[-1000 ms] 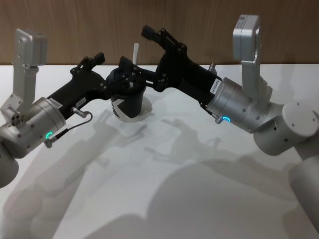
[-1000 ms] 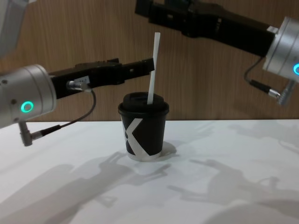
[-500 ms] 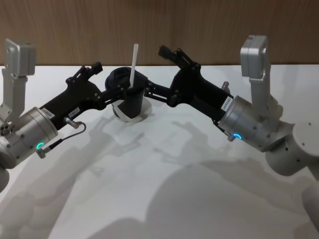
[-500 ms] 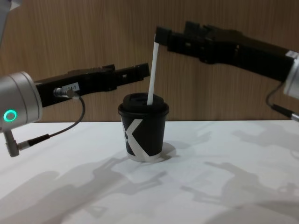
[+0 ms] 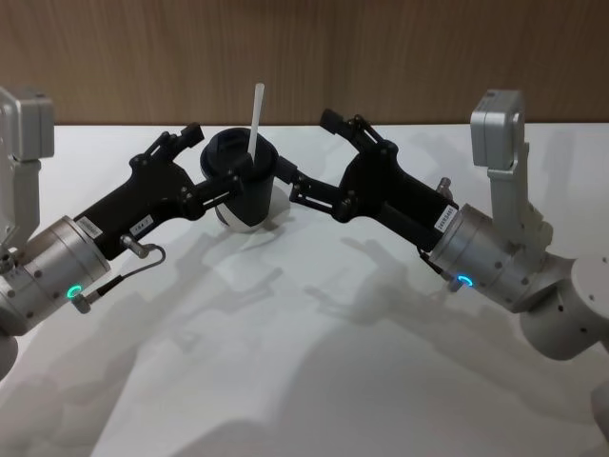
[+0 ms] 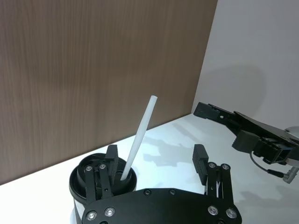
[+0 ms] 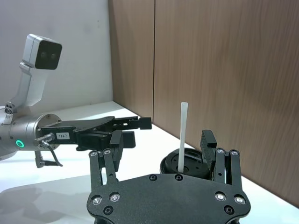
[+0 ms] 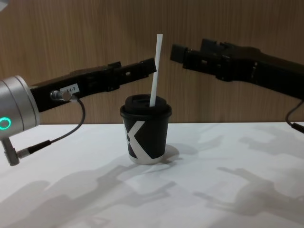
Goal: Pick up the straw with one hand, pass it to the other hand, and insert it into the cup.
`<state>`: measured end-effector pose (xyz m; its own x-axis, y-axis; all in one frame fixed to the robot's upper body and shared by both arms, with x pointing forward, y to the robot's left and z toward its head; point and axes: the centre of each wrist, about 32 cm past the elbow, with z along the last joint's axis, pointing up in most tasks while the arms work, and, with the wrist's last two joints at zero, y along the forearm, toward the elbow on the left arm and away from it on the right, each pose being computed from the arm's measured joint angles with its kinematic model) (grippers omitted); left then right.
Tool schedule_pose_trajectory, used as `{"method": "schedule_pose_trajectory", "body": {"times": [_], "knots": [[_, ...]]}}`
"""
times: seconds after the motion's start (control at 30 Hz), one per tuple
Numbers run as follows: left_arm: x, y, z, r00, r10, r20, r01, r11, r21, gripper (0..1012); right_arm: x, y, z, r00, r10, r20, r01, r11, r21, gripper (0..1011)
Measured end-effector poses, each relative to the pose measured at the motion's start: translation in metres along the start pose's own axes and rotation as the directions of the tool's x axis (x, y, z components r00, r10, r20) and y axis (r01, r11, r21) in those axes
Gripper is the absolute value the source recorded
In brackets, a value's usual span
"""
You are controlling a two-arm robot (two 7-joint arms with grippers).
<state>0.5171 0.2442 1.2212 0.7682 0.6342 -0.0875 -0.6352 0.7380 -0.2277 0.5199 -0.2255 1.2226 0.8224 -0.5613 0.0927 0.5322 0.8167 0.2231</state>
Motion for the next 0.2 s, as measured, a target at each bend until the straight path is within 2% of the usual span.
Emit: {"method": "schedule_pose_trajectory", "body": {"times": [0.2], "knots": [[-0.001,0.0013,-0.0013,0.9999,-0.012,-0.006,0.012,0.9999,-0.011,1001,-0.0016,-0.0031,-0.0011,1.0,-0.008,-0.005,0.008,1.0,-0.006,1001]]}}
